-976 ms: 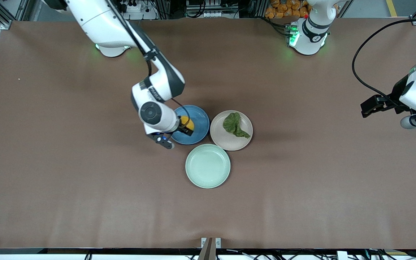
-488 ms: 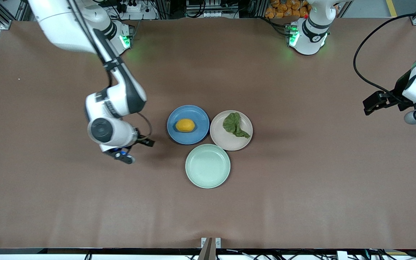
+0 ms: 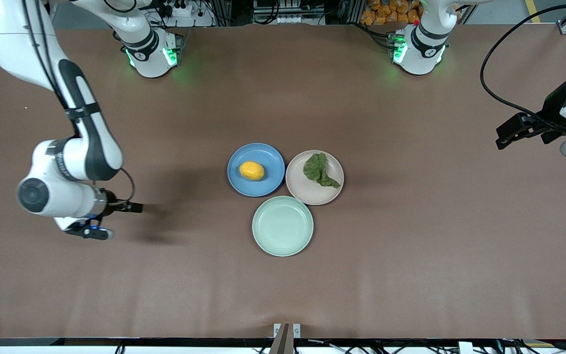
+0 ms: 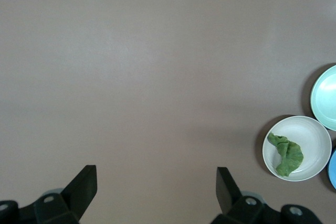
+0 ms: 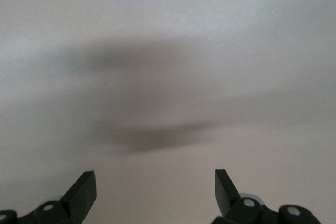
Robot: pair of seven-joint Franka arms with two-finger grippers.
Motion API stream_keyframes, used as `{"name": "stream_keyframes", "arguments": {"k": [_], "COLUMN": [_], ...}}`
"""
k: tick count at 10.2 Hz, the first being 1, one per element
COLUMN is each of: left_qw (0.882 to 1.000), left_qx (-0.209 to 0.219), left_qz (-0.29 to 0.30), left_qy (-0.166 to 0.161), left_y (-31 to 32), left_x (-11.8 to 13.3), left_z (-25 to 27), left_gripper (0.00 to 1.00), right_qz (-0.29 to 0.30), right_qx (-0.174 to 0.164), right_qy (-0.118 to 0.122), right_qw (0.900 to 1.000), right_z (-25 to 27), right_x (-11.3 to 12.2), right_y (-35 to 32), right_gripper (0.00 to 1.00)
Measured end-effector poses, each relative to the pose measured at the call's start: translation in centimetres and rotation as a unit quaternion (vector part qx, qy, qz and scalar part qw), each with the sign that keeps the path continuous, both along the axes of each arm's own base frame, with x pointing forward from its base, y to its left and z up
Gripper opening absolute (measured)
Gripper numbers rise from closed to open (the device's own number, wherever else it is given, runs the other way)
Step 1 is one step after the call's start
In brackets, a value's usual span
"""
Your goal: Place lemon and lettuce in plates
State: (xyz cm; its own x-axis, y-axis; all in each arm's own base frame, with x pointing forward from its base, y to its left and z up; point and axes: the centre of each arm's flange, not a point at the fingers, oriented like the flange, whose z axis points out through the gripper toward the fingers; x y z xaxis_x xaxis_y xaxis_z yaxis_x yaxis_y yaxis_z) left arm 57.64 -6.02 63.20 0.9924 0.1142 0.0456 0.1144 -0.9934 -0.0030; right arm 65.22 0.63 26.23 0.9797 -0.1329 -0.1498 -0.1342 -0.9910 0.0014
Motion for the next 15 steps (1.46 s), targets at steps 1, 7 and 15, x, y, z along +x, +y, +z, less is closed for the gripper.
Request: {"name": "stream_keyframes", "arguments": {"k": [1,7,15], "left_qw": [1.000,0.999,0.998], "left_qx": [-0.005,-0.003,-0.001], "left_qz": [-0.002,-0.054,-0.063], "left_qy": [0.001,0.001,0.001], "left_y": [-0.1,0.2,1.2], "left_x": [-0.1,-0.7,-0.7], "left_z": [0.0,0.2,0.3], "left_gripper": [1.00,1.00,1.00], "right_qz": [0.013,0.084,0.085], "right_qx": [-0.007,-0.006,-0.022], "right_qy": [-0.005,-0.062,-0.112], "right_qw": [1.000,0.994,0.990], "right_z": [0.2,3.1,22.9], "right_x": [0.1,-5.4,-9.5], "right_y": [0.2,1.4,1.2], "right_gripper": [1.00,1.00,1.00]}}
